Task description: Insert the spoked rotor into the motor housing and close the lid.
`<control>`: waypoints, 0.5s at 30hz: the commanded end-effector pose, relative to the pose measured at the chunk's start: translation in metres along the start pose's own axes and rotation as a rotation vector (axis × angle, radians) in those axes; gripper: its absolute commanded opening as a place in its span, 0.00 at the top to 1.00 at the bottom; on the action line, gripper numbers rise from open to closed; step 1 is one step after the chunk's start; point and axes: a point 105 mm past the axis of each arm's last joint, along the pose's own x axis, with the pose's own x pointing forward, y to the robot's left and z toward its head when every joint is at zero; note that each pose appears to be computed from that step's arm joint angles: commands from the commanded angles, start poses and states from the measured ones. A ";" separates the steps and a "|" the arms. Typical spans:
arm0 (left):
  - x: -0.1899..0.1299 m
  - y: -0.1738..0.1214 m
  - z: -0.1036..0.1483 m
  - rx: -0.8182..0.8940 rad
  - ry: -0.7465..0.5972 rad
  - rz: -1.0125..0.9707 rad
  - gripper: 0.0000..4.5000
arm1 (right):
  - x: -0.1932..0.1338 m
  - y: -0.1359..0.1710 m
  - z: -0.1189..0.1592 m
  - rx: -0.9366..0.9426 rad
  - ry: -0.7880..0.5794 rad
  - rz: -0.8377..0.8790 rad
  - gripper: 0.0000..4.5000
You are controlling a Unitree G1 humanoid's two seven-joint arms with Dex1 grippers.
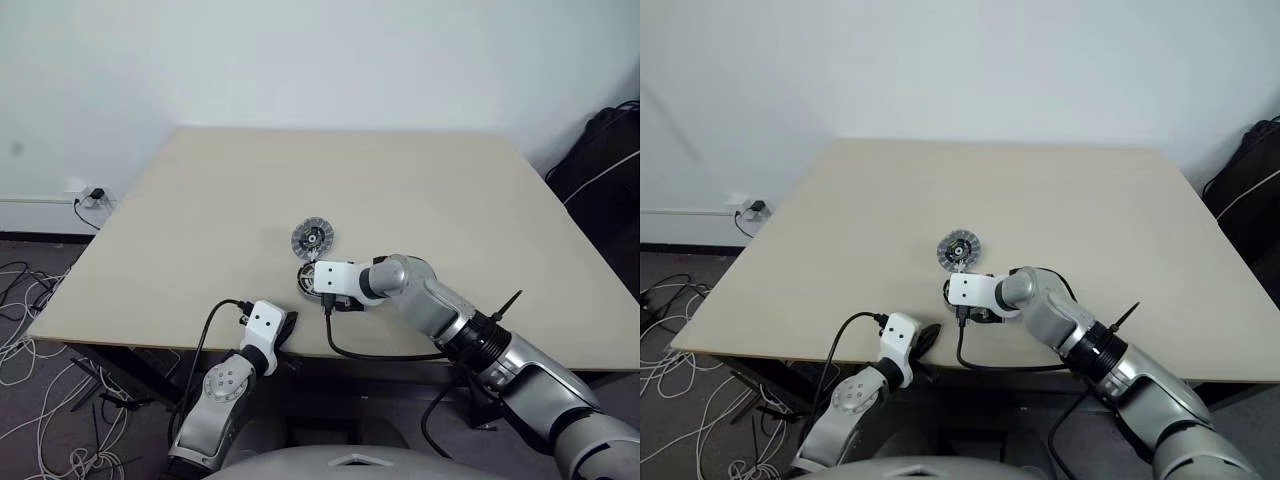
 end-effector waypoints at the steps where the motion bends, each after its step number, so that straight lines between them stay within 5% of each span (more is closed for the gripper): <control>1: 0.001 0.001 0.008 0.005 -0.040 0.009 1.00 | -0.003 -0.009 0.015 -0.070 -0.026 -0.008 0.35; 15: 0.004 -0.001 0.008 -0.011 -0.051 0.024 1.00 | 0.011 -0.004 0.006 -0.121 0.030 0.092 0.35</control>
